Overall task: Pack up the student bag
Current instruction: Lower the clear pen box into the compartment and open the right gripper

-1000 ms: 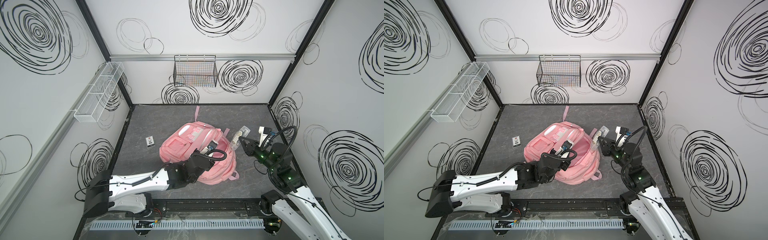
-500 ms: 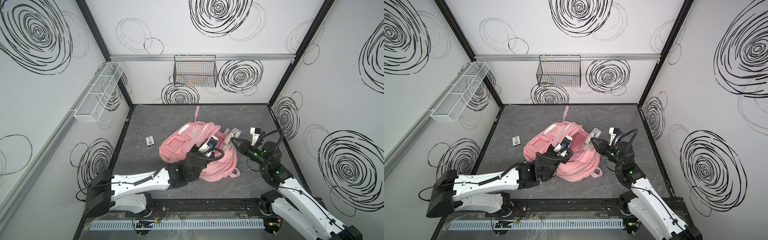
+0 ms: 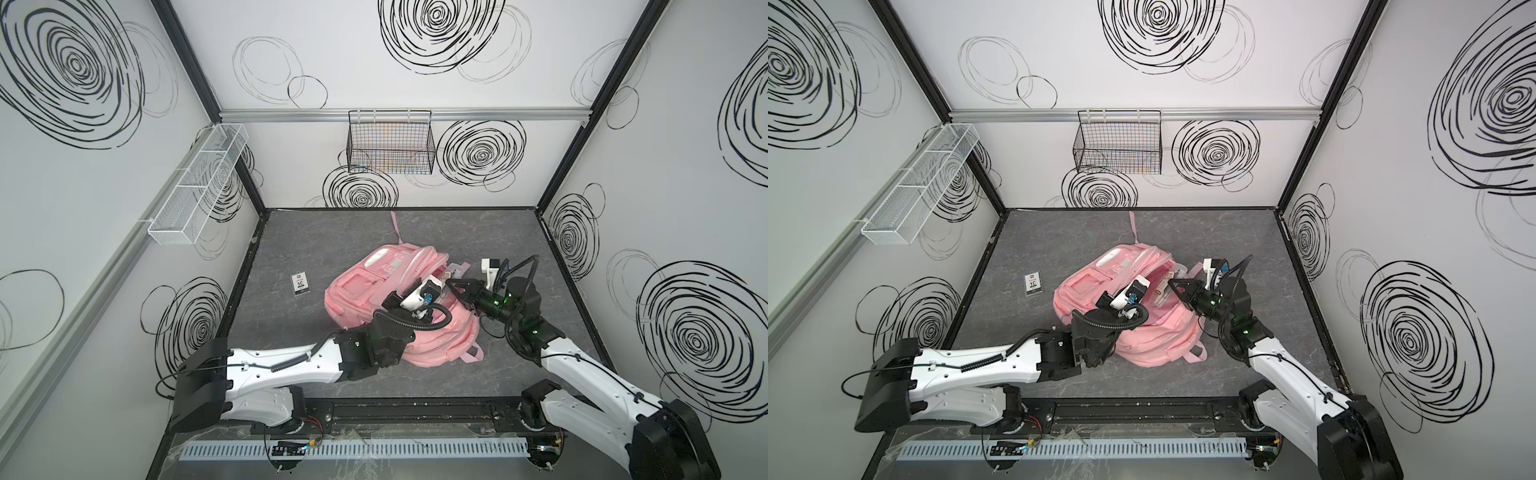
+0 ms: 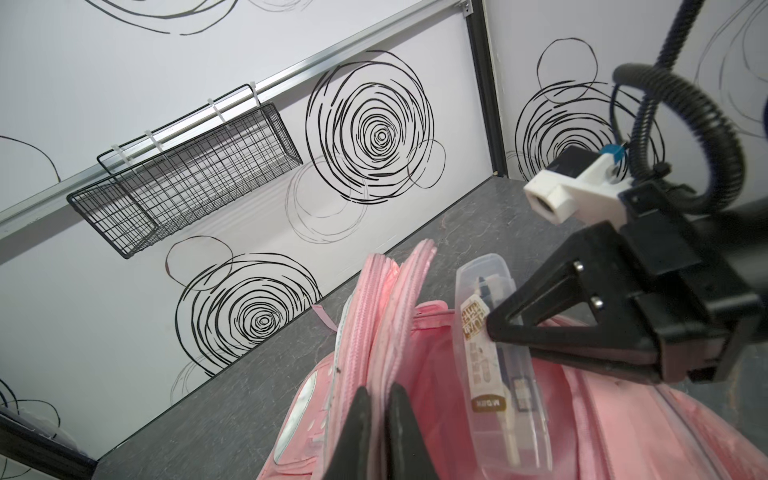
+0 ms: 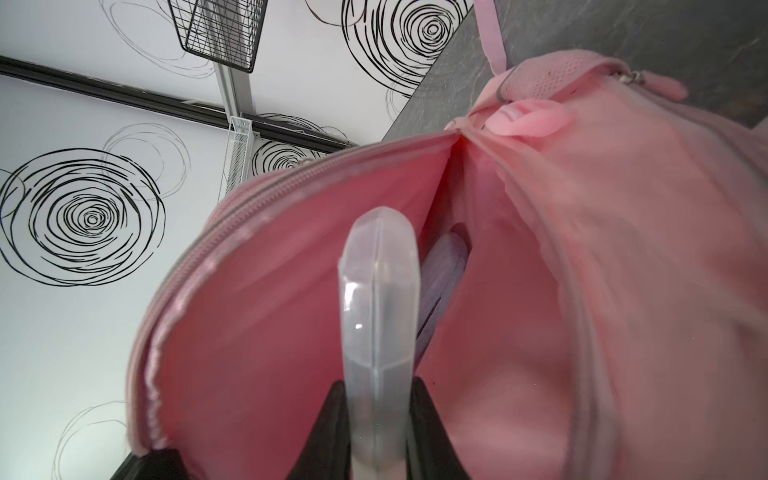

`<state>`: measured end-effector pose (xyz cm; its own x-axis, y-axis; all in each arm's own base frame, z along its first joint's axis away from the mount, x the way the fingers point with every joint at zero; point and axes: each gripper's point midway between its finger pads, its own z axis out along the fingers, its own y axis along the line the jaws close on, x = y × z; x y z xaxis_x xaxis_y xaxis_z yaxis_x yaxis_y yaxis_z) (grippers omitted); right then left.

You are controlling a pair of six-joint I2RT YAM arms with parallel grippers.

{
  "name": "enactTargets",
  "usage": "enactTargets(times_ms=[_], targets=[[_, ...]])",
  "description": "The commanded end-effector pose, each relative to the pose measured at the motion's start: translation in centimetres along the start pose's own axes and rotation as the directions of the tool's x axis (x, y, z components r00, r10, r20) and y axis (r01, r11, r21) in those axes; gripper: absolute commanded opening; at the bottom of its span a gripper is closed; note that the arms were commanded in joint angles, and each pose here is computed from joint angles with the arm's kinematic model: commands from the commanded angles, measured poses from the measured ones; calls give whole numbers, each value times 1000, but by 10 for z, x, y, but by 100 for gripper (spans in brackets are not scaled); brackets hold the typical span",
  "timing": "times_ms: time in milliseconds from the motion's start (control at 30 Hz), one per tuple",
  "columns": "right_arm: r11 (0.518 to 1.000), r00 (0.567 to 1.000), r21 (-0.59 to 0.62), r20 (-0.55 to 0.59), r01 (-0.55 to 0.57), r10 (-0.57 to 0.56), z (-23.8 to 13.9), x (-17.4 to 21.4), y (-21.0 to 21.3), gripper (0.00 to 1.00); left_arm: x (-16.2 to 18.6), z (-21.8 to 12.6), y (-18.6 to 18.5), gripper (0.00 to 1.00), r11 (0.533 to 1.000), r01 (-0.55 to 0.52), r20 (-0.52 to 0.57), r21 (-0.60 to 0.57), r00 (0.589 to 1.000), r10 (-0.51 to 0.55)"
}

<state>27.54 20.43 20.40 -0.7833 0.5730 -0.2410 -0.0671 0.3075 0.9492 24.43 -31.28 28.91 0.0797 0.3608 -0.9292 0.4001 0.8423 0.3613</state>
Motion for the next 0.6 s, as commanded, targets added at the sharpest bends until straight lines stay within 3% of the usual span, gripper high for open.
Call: enactTargets(times_ms=[0, 567], targets=[[996, 1000, -92, 9, 5, -4, 6, -3, 25, 21, -68, -19, 35, 0, 973, 227, 225, -32, 950, -214], [997, 995, -43, -72, -68, 65, 75, 1, -4, 24, -78, -33, 14, 0, 975, 200, 271, 94, 937, -219]])
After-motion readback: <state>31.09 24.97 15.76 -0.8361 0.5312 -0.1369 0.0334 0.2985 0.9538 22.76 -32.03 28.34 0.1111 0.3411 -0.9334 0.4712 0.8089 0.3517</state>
